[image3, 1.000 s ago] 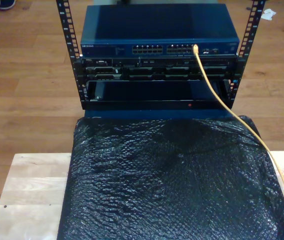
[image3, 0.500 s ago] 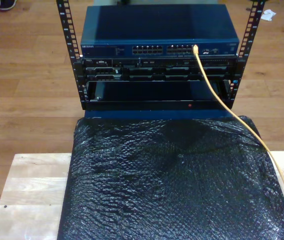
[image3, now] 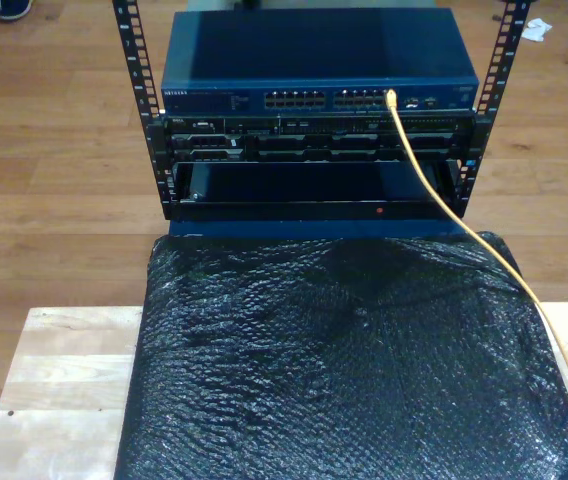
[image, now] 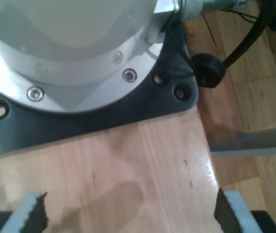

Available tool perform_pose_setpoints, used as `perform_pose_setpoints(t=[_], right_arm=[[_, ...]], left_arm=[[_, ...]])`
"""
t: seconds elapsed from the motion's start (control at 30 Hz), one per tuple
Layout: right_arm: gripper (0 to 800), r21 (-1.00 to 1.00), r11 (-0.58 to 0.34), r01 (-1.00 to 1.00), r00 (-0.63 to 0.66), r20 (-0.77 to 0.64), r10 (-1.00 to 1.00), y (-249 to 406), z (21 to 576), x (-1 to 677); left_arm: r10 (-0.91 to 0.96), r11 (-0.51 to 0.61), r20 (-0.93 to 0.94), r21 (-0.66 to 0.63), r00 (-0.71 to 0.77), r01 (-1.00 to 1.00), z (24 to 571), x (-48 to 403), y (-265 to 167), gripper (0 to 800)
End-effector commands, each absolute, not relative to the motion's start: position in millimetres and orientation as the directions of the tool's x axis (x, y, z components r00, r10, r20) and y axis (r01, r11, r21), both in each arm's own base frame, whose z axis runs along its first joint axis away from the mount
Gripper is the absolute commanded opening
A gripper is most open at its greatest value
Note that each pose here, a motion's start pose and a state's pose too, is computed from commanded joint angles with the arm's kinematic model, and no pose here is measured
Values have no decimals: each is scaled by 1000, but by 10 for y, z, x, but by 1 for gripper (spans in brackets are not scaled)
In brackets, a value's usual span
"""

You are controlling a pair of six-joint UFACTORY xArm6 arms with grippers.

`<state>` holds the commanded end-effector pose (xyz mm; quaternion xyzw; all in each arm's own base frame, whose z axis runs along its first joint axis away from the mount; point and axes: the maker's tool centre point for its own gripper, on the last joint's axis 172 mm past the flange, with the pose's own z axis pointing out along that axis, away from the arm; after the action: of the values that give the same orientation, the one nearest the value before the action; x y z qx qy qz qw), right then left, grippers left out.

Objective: Grab the cable and plug it in

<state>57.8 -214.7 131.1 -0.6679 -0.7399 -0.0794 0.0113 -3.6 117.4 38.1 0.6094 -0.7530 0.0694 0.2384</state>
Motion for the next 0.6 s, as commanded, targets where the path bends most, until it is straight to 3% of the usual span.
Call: perform_pose_setpoints(t=[0.4, 0.6], right_arm=[[798, 102, 84, 991, -104, 212, 972, -1765, 921, 467], [797, 104, 73, 992, -92, 190, 977, -1750, 731, 390]], left_arm=[[-885, 248, 444, 186, -144, -951, 381, -36, 1174, 800], [-885, 247, 442, 186, -144, -951, 385, -34, 1182, 800]])
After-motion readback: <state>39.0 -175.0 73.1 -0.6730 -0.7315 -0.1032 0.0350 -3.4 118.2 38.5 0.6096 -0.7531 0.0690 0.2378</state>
